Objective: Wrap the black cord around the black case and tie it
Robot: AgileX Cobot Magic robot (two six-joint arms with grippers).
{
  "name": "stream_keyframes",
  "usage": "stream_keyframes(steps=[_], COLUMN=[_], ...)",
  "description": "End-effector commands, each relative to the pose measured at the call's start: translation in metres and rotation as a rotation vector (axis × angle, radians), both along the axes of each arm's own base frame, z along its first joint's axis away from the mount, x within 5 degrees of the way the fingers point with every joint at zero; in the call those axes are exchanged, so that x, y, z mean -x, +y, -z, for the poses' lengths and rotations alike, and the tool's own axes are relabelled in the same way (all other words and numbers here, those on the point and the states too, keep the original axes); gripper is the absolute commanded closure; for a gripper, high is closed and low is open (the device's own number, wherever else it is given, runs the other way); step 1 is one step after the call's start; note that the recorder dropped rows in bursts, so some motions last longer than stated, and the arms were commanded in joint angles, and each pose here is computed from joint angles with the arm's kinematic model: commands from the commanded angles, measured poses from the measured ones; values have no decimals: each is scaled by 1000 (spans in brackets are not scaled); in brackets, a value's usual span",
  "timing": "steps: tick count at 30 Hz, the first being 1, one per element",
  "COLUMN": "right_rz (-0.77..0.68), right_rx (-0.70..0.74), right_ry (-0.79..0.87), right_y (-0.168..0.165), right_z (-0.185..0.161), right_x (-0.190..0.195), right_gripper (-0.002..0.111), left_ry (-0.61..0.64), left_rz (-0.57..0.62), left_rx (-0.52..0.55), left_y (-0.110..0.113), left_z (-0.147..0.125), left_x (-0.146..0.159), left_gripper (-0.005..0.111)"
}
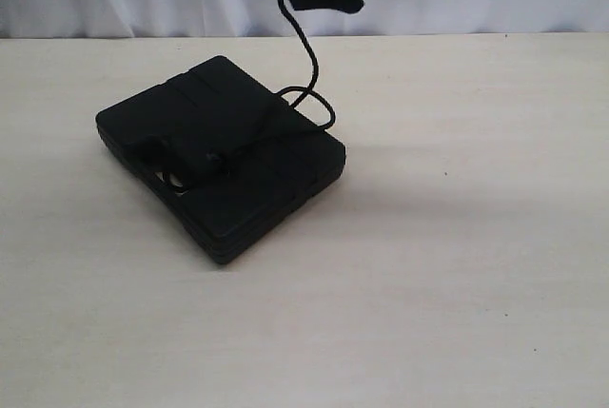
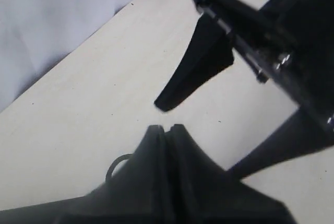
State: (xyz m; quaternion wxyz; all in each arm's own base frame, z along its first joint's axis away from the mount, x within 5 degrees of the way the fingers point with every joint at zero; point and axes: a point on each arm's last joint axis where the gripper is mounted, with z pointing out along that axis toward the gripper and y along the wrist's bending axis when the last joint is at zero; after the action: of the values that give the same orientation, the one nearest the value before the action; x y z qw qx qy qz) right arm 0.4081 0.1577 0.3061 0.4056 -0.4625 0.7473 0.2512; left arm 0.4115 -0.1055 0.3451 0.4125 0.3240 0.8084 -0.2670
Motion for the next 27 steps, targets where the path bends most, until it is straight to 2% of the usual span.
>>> stream_keyframes(steps=[1, 6, 9, 12, 22, 24, 27], right_rz=[28, 121, 101, 97, 183, 190, 194], right_rx=[53, 123, 210, 248, 292, 294, 295], right_ry=[-49, -113, -136, -133, -76, -77, -79], right_y=[17, 19, 15, 14, 10, 10, 10], right_z=[31, 70, 83, 91, 126, 129, 130], right_x=[-13, -37, -41, -42, -54, -55, -55], right_gripper=[43, 43, 43, 43, 44, 50, 70], left_ry=[-11, -18, -42, -53, -69, -72, -72], left_rz=[5, 2, -10, -16, -34, -37, -37], left_rx=[6, -29, -110, -142, -146, -146, -146], left_y=[-1, 1, 5, 7, 8, 8, 8], left_z=[-4, -2, 2, 3, 3, 2, 2], left_x=[1, 1, -1, -2, -4, -4, -4], left_gripper=[107, 107, 107, 107, 107, 107, 107])
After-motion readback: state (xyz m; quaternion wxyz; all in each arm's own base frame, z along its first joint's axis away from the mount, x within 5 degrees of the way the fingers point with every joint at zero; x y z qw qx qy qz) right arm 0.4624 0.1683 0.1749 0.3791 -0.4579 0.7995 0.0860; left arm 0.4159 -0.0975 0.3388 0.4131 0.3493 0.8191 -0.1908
